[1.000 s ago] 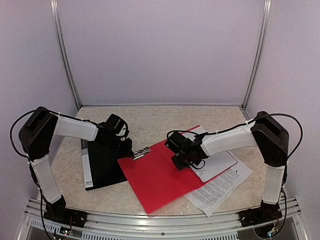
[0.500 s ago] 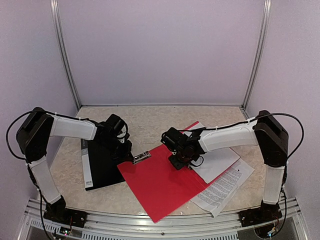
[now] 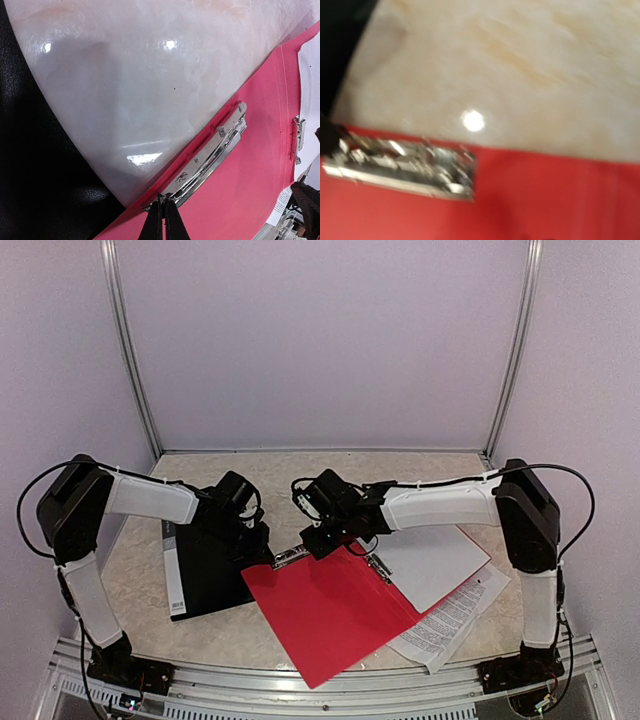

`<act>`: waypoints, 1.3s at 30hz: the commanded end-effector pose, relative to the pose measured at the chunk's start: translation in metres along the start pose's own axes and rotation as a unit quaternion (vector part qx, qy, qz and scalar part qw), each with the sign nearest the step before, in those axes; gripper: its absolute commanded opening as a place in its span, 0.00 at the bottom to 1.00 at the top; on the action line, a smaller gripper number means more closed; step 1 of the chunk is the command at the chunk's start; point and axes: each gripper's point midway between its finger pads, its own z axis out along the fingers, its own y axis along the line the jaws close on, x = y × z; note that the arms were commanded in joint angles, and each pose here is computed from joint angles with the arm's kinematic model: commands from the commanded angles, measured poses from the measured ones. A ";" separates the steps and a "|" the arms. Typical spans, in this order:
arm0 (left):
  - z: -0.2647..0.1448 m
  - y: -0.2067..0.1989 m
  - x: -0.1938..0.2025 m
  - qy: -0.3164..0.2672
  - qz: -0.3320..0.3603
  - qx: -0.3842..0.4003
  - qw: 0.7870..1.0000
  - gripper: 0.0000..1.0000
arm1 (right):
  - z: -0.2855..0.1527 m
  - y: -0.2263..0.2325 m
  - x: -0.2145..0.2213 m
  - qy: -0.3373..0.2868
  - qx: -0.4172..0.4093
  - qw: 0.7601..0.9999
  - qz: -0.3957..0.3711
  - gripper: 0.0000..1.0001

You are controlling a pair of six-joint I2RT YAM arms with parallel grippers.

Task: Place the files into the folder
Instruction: Open the spring clip on the folder at the center of the board.

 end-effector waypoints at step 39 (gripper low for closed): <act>-0.002 0.013 0.007 0.004 0.019 -0.020 1.000 0.00 | 0.101 0.010 0.109 0.094 -0.045 0.992 0.075 0.09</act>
